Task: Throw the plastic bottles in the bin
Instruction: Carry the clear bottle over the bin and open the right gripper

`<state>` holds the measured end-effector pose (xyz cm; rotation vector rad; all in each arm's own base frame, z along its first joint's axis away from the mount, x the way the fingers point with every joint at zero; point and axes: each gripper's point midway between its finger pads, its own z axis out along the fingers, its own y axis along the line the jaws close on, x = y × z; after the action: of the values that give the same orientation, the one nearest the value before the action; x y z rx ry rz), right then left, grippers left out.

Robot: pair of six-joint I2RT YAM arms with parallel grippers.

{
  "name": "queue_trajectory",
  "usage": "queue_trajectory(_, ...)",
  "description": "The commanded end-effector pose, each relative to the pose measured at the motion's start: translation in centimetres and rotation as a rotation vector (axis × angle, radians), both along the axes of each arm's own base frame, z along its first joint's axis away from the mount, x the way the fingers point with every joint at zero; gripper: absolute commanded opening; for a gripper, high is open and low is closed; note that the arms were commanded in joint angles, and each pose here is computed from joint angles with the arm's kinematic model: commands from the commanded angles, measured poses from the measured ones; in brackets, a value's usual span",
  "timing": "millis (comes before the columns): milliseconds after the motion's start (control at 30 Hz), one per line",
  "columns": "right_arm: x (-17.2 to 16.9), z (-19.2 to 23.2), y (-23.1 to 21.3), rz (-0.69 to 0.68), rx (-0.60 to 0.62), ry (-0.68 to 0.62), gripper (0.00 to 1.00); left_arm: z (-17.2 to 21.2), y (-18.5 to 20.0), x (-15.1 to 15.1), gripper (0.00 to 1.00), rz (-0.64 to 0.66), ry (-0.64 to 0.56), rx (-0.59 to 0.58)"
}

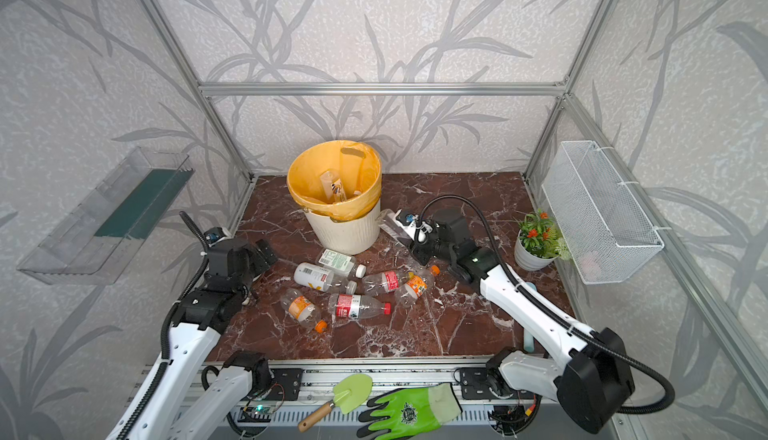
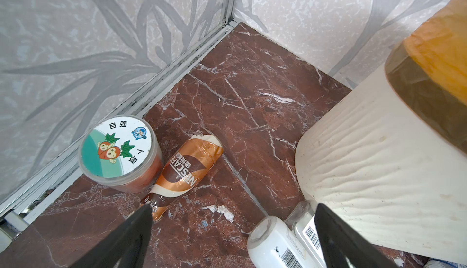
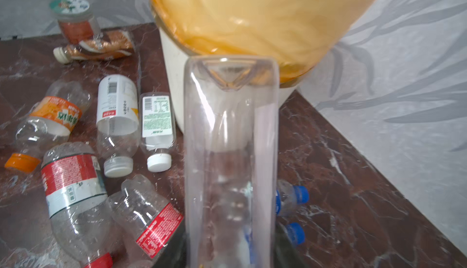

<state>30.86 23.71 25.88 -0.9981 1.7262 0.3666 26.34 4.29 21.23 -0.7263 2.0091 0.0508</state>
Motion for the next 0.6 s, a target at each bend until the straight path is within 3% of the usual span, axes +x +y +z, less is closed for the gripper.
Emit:
queue_trajectory(0, 0.0, 7.9, -1.6, -0.07, 0.215, -0.167, 0.27, 0.3, 0.5, -0.6, 0.99, 0.032, -0.005, -0.001)
queue_trajectory(167, -0.3, 18.0, -3.4, -0.134, 0.476, -0.388, 0.27, 0.2, -0.6, 0.0, 0.99, -0.047, -0.004, -0.001)
queue_trajectory(333, -0.1, 26.9, -3.0, -0.085, 0.72, -0.498, 0.28, 0.0, -0.7, -0.3, 0.99, -0.055, 0.007, -0.001)
queue_trajectory(467, 2.1, 29.3, 0.2, 0.027, 0.849, -0.418, 0.29, -0.2, -0.7, -0.7, 0.99, -0.059, 0.008, 0.001)
queue_trajectory(567, 4.7, 27.2, 4.8, 0.104, 0.863, -0.288, 0.29, -0.3, -0.6, -0.9, 0.99, -0.055, 0.003, -0.005)
